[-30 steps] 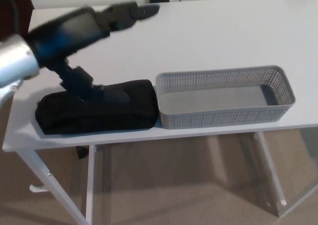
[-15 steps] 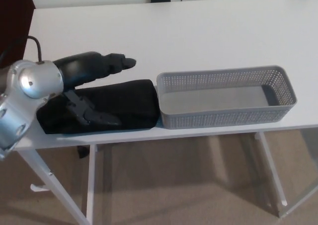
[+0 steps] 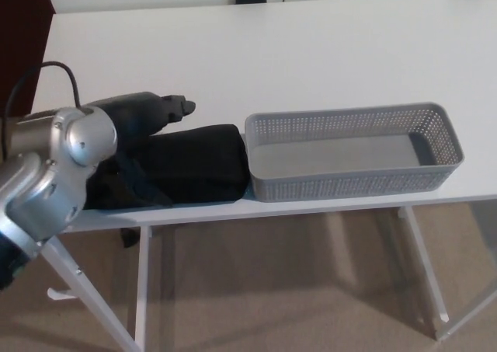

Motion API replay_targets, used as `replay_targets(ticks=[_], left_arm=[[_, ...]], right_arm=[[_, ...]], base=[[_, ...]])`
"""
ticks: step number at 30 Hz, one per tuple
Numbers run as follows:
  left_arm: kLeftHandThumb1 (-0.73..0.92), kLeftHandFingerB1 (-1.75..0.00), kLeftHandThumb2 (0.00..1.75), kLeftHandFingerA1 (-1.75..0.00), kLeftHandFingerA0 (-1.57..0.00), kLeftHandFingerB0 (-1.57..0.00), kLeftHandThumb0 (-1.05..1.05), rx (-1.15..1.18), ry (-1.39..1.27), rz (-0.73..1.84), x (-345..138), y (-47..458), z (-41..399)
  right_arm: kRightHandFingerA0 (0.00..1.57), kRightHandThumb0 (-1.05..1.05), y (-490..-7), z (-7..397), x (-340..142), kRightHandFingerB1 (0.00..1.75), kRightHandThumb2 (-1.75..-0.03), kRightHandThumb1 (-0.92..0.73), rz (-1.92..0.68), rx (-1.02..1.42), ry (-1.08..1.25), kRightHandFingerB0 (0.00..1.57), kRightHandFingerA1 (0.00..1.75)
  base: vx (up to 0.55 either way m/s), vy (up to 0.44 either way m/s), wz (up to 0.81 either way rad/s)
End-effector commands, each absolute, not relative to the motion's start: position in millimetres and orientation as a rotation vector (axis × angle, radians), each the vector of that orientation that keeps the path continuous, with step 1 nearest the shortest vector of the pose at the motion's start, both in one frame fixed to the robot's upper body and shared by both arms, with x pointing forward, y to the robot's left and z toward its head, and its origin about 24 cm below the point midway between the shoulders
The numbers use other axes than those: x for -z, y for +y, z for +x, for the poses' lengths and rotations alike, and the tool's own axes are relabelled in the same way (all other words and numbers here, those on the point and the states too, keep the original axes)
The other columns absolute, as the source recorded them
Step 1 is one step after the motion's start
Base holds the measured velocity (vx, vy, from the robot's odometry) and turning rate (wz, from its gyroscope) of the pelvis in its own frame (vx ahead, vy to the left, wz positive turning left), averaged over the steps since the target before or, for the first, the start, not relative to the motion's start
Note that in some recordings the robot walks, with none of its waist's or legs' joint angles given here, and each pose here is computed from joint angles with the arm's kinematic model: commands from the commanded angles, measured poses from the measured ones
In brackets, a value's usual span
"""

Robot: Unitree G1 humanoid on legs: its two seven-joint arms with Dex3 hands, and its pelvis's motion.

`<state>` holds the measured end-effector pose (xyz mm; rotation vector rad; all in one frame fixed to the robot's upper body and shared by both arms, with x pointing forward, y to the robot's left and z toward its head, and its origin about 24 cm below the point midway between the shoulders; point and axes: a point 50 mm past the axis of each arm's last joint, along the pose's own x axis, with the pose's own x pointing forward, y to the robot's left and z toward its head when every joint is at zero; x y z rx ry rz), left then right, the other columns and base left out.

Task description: The robot walk towards a table in front and pick up a black pencil case on the left hand side and put the pencil case into a small container on the right hand side

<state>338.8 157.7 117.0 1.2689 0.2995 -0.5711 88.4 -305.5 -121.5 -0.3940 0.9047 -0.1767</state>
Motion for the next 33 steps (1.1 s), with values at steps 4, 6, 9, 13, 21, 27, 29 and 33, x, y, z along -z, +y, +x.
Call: replay_targets(ticks=[4,6,9,13,21,27,29,33], left_arm=[[0.34,0.00,0.65,0.00,0.00,0.00,-0.49,0.494,0.332,1.353,-109.7,159.1,340.3],[0.34,0.00,0.65,0.00,0.00,0.00,-0.49,0.493,0.336,1.352,-107.4,159.1,340.2],[0.34,-0.01,0.66,0.00,0.00,0.00,-0.51,0.480,0.334,1.369,-103.7,160.9,341.6],[0.33,-0.01,0.65,0.00,0.00,0.00,-0.49,0.471,0.342,1.388,-99.8,162.5,343.0],[0.32,-0.03,0.63,-0.01,0.00,0.00,-0.44,0.441,0.354,1.466,-94.5,172.3,344.3],[0.32,-0.05,0.64,-0.01,0.00,0.00,-0.44,0.442,0.370,1.503,-87.7,170.9,342.6],[0.33,-0.04,0.64,0.00,0.00,0.00,-0.46,0.450,0.372,1.505,-84.8,168.9,341.3],[0.32,-0.05,0.63,0.00,0.00,0.00,-0.48,0.456,0.359,1.506,-79.5,164.7,339.0]], right_arm=[[0.53,-0.34,-309.7,82.3,121.0,0.40,-0.58,-0.60,-0.397,0.186,0.920,0.52,0.43],[0.53,-0.34,-309.5,82.0,120.7,0.40,-0.58,-0.60,-0.386,0.182,0.912,0.51,0.45],[0.55,-0.35,-307.7,86.2,120.0,0.40,-0.58,-0.60,-0.400,0.180,0.905,0.53,0.43],[0.53,-0.33,-307.6,87.2,119.8,0.40,-0.58,-0.60,-0.402,0.189,0.901,0.54,0.43],[0.54,-0.32,-308.0,90.5,120.0,0.40,-0.58,-0.59,-0.403,0.189,0.906,0.54,0.42],[0.51,-0.33,-307.4,89.2,119.9,0.40,-0.58,-0.60,-0.394,0.186,0.900,0.54,0.44],[0.50,-0.32,-307.5,89.7,120.6,0.40,-0.58,-0.60,-0.377,0.196,0.904,0.53,0.43],[0.54,-0.31,-307.9,90.8,121.0,0.40,-0.58,-0.60,-0.378,0.200,0.912,0.53,0.44]], base=[[0.00,0.000,0.00],[0.00,0.000,0.00],[0.00,0.000,0.00],[0.00,0.000,0.00],[0.00,0.000,0.00],[0.00,0.000,0.00],[0.00,0.000,0.00],[0.00,0.000,0.00]])
